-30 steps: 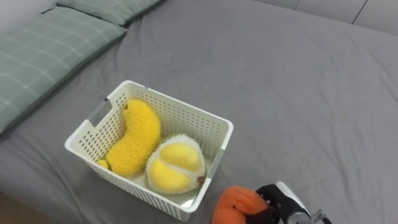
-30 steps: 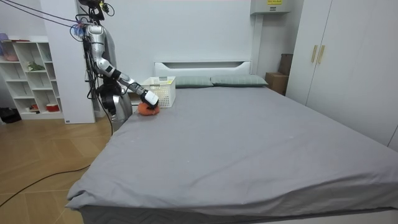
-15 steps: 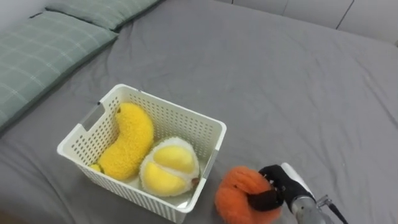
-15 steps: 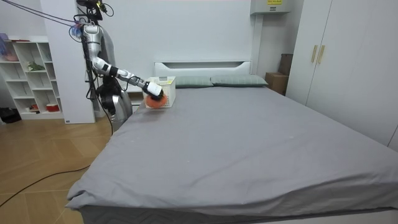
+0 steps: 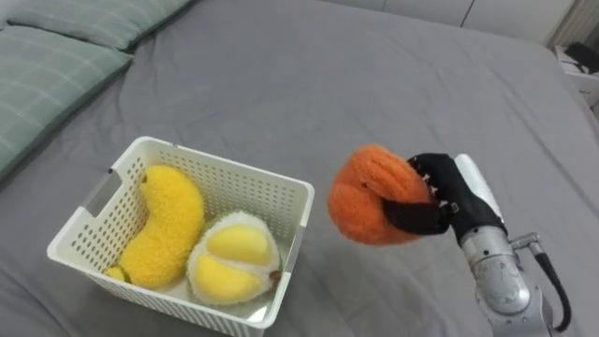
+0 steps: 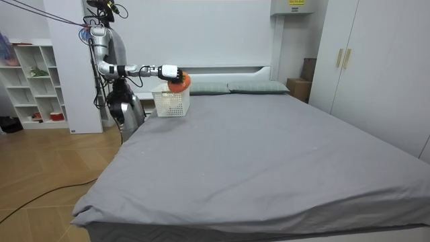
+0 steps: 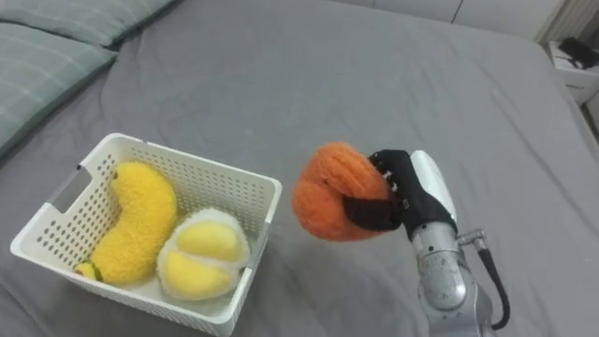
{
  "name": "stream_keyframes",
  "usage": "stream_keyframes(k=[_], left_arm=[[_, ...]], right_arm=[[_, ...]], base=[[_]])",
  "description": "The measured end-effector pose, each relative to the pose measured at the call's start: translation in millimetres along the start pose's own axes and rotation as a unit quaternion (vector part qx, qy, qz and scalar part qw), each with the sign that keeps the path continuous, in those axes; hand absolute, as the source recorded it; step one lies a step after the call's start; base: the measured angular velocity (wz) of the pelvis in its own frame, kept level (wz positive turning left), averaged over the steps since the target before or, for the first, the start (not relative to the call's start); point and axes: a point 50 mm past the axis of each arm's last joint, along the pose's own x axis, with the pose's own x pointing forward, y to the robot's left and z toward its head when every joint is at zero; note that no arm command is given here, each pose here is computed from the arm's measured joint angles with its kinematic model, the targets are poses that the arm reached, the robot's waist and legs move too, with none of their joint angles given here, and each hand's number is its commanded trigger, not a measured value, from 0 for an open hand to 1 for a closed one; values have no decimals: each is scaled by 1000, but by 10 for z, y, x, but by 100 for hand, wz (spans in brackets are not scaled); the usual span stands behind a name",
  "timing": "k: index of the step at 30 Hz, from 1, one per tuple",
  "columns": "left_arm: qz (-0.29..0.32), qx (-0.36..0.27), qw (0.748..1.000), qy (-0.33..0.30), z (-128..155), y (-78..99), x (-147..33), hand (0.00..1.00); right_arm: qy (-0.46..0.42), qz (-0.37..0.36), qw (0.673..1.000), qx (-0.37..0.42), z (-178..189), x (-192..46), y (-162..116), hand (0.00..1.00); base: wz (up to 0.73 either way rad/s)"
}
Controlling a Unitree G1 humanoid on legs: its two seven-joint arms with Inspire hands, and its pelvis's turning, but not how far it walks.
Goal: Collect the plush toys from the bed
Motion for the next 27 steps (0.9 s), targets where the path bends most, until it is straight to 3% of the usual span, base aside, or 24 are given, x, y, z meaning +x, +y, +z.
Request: stream_keyframes(k=[14,27], left_arm=[[5,1,1000,6,-2,27,13,0],[-19,15,1000,-9,116,-61,24,0]], right_arm=[[-113,-21,993,-6,552,125,-185,100],[-187,48,981,-31,980,75,0,100]], base=[[-1],[1]])
